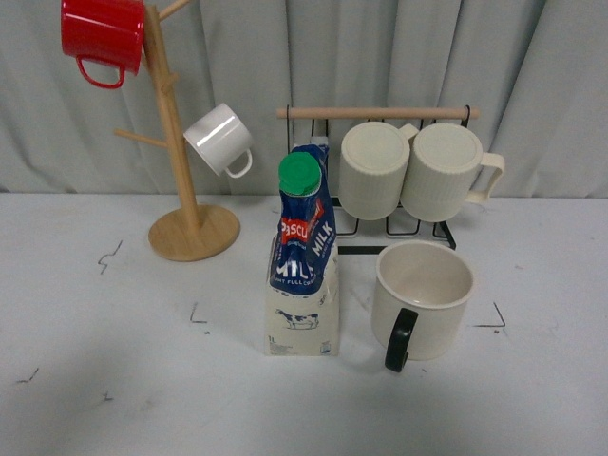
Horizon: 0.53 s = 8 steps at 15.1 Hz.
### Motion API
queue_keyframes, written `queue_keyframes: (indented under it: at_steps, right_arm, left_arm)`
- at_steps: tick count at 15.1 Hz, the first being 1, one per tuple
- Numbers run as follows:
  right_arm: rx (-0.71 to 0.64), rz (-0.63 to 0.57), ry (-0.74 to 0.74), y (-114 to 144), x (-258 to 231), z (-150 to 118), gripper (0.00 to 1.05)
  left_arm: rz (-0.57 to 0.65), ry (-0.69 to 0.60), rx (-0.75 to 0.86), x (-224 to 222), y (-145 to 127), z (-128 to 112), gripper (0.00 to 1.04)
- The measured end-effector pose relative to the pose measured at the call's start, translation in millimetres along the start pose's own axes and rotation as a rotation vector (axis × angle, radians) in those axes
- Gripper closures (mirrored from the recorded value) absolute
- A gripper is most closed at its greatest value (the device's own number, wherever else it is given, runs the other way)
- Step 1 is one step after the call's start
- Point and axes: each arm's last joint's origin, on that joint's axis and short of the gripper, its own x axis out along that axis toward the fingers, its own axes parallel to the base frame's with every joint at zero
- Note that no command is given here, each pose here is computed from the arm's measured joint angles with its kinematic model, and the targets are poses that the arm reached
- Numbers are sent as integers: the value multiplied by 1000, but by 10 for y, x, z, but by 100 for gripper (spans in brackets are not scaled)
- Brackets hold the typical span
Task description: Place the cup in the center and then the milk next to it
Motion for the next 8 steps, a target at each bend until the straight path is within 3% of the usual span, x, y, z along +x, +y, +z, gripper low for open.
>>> queue_keyframes:
  at_steps: [2,8]
  right_arm:
    - [0,0,0,0,0,0,6]
    - [0,0,0,0,0,0,6]
  left_arm:
    - [43,-9,0,-43,97,14,103]
    - [15,-10,1,-146,78,20,103]
